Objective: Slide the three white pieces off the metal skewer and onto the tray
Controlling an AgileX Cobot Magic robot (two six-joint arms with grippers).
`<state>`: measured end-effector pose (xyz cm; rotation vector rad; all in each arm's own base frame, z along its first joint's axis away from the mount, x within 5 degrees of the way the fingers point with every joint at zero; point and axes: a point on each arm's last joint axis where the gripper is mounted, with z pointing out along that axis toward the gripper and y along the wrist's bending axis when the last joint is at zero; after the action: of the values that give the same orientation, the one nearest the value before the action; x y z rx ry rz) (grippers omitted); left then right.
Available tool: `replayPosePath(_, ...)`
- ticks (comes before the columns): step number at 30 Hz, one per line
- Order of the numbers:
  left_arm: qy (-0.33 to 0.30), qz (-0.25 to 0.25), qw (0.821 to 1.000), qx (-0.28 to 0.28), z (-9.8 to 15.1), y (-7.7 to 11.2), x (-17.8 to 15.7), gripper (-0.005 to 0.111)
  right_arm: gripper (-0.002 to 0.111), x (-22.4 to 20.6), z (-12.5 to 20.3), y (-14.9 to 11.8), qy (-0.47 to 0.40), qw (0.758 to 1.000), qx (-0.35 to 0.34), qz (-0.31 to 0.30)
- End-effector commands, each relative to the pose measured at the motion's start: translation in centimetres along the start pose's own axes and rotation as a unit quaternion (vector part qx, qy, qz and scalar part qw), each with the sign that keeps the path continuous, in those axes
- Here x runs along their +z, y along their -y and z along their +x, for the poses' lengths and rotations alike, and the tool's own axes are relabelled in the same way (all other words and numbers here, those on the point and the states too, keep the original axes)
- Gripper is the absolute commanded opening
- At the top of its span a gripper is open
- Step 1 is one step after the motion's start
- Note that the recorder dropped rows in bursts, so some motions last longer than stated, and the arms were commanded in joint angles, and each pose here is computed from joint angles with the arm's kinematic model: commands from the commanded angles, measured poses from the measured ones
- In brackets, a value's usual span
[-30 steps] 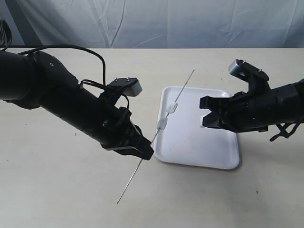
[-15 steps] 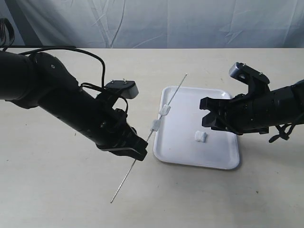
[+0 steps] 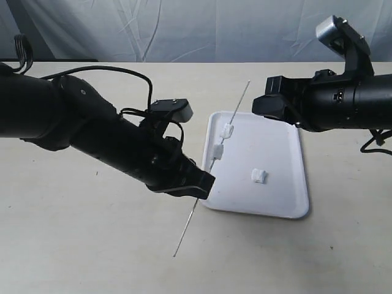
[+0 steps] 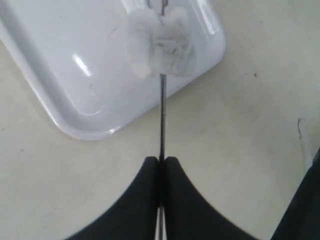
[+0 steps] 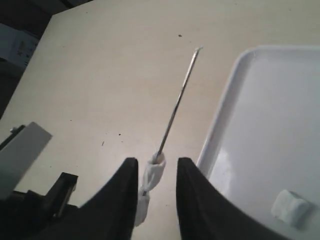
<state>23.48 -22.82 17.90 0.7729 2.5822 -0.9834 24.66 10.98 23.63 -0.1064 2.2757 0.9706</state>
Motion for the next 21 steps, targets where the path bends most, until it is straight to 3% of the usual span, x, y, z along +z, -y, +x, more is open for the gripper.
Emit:
replayPosePath(1,0.035,0.033,0.999,-0.018,-1.3,1.0,-0.2,0.0,0.031,-0.3,-0.1,-0.4,-0.001,1.0,-0.01,-0.013)
replayPosePath(5,0.044,0.047,0.998,-0.012,-2.1,1.5,-0.5,0.0,0.04,-0.2,-0.2,-0.4,0.002,1.0,-0.003,-0.014)
replayPosePath(13,0.048,0.062,0.997,0.006,-2.7,3.1,-0.1,0.0,0.04,-0.2,-0.3,-0.4,0.011,1.0,0.012,-0.016)
replayPosePath(21,0.038,0.066,0.997,0.0,-2.5,3.0,0.6,0.0,0.038,-0.2,-0.3,-0.4,0.012,1.0,0.013,-0.015)
